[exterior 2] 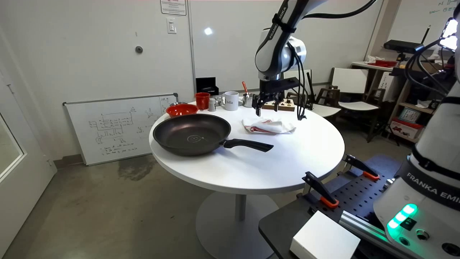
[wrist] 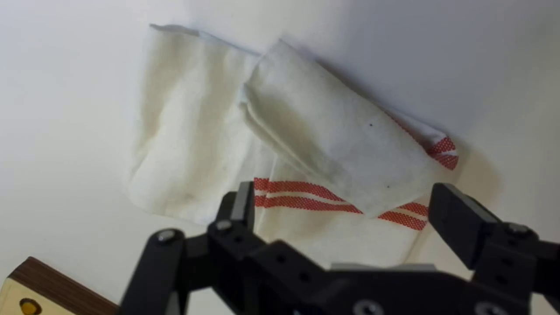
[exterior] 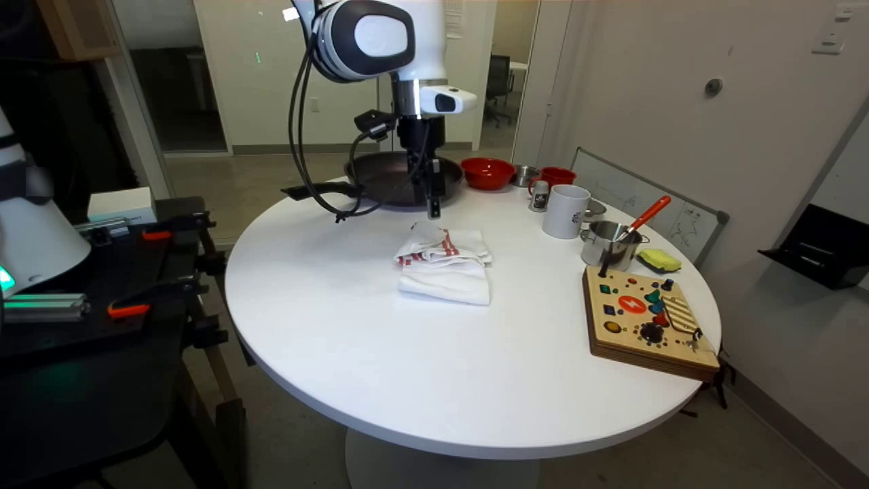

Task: Unfold the towel

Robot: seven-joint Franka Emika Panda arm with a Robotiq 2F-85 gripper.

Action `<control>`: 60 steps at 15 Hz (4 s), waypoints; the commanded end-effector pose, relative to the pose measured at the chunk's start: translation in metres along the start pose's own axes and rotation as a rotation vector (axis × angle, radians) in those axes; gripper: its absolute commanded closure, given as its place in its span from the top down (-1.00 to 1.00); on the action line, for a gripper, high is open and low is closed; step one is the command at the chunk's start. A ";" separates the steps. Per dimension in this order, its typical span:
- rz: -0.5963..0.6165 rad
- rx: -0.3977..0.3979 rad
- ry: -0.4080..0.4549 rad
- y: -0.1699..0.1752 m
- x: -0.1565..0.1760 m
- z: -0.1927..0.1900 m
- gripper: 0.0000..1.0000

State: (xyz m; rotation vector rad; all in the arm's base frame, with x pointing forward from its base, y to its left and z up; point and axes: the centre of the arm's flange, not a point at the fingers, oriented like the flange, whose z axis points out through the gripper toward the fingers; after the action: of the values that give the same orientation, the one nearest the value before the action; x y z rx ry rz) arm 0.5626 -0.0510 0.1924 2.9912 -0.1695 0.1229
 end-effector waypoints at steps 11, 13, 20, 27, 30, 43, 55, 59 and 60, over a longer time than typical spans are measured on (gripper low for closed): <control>-0.078 0.134 -0.071 0.007 -0.037 0.029 1.00; -0.097 0.141 -0.079 0.002 -0.043 0.033 1.00; -0.236 0.030 -0.097 -0.016 -0.049 0.037 1.00; -0.303 -0.012 -0.112 -0.016 -0.042 0.053 1.00; -0.275 -0.004 -0.123 -0.004 -0.032 0.065 1.00; -0.313 0.010 -0.147 -0.006 0.016 0.068 0.02; -0.511 -0.120 -0.156 -0.030 0.051 -0.047 -0.91; -0.690 -0.145 -0.111 -0.050 0.060 -0.096 -0.89; -0.730 -0.189 -0.115 -0.060 0.057 -0.098 -0.90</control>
State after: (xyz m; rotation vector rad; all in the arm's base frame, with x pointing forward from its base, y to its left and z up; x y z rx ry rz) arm 0.6197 -0.0027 0.2704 2.7899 0.6795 -0.1166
